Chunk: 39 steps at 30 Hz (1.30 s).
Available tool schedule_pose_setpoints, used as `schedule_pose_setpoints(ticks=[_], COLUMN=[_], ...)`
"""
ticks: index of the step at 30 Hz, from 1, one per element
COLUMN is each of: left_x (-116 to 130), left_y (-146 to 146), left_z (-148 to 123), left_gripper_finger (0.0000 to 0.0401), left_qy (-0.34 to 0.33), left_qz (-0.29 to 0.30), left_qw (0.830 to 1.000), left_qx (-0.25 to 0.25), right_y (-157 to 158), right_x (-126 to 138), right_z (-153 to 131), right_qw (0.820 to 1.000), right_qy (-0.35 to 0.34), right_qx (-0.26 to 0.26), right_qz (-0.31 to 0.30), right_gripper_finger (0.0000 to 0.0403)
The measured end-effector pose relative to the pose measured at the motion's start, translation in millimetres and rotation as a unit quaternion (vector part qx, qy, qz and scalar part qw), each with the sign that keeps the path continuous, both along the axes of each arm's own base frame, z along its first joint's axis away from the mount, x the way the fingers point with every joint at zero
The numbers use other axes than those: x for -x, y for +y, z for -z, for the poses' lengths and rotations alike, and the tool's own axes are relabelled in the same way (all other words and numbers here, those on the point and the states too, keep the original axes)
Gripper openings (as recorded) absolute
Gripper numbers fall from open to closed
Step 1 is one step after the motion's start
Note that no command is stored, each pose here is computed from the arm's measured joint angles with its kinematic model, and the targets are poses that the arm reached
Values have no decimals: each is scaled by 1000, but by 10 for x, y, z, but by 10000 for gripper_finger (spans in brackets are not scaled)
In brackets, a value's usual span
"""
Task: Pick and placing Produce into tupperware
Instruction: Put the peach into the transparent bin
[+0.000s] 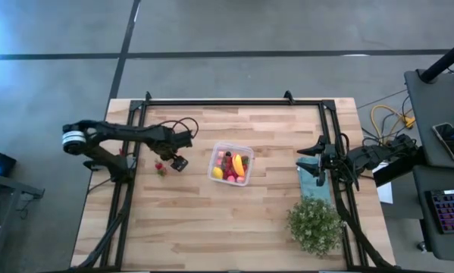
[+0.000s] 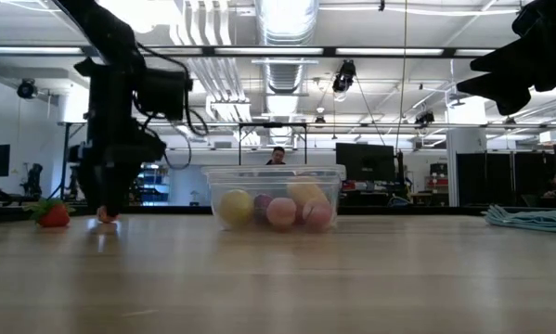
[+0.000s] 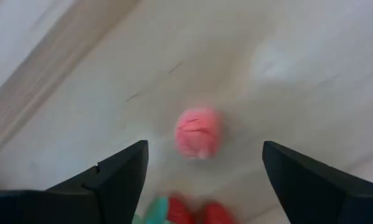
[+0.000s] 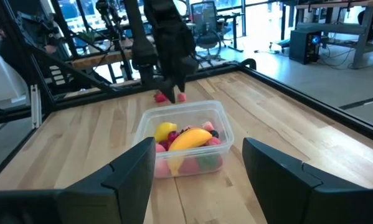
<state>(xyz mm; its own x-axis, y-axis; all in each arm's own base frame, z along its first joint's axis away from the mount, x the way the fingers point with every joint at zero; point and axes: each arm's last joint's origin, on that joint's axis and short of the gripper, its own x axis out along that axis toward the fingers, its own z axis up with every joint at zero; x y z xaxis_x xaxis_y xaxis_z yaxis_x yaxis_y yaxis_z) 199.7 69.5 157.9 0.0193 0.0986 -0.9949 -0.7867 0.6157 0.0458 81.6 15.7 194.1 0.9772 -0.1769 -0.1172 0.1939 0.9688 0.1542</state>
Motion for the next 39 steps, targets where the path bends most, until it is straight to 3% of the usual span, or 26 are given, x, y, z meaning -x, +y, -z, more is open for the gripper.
schedule_pose_setpoints(ticks=[6,22,26,30,33,37,39], left_x=[-78,-114,-185,-337,-497,-680,-743], left_y=[58,70,92,67,-13,-174,-235], left_z=[128,111,6,-315,-701,-1169,-1288], left_gripper_finger=[252,107,79,62,58,58,57], left_qy=[29,11,-9,-86,-199,-363,-411], left_qz=[19,26,28,71,146,251,271], left_qw=[999,1000,999,993,967,892,862], left_qx=[7,11,-16,-35,-69,-103,-117], right_y=[0,0,0,0,0,0,0], right_x=[0,0,0,0,0,0,0], right_z=[0,0,0,0,0,0,0], right_qw=[1000,1000,1000,1000,1000,1000,1000], right_qy=[0,0,0,0,0,0,0], right_qx=[0,0,0,0,0,0,0], right_qz=[0,0,0,0,0,0,0], right_gripper_finger=[233,233,233,233,233,233,233])
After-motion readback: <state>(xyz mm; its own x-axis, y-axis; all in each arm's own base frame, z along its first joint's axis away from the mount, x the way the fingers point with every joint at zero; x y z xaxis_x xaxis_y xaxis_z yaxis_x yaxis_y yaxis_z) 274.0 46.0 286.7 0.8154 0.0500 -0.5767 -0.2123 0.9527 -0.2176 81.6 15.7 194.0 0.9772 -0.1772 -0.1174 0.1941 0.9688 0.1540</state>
